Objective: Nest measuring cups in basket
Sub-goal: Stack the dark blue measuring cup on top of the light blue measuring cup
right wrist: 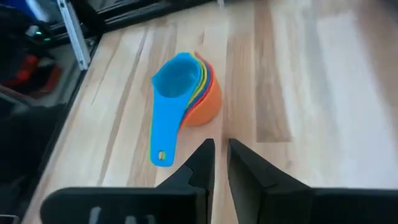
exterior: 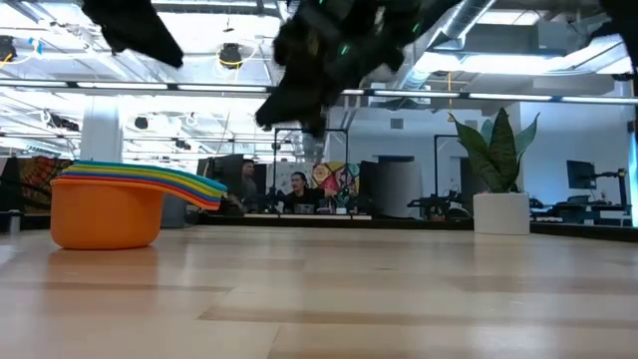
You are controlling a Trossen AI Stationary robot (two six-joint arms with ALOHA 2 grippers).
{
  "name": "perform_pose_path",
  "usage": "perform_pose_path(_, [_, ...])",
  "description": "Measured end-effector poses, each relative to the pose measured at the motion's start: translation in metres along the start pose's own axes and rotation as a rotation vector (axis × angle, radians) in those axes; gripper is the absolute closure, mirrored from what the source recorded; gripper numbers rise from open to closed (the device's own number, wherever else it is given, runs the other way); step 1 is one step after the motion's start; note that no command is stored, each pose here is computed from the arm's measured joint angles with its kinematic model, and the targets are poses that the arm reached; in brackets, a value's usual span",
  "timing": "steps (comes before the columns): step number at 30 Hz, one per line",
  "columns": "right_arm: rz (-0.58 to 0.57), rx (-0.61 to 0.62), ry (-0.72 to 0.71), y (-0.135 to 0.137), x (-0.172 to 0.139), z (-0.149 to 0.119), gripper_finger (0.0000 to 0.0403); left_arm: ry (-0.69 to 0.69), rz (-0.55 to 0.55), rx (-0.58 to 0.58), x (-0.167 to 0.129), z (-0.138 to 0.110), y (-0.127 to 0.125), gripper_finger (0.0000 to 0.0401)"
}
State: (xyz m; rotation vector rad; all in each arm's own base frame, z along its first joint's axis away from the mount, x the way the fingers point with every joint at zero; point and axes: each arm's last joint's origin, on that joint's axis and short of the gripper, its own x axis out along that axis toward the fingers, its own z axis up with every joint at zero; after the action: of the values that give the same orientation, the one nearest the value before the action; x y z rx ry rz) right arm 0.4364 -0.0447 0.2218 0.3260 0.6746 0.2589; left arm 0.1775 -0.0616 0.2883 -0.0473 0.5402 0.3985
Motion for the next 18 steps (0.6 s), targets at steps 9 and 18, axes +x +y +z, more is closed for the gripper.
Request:
perform_pose_path(9, [-0.183,-0.087,-0.082,0.048,-0.061,-0.018,0.0339,-0.162,-0.012,-0.110,-0.008,-0.041,-0.007,0.0290])
perform_pose_path(18, [-0.284,0.040,-0.123,0.082,-0.093,-0.074,0.0339,-0.254,0.015,-0.098,0.008,-0.062,-0.013,0.0290])
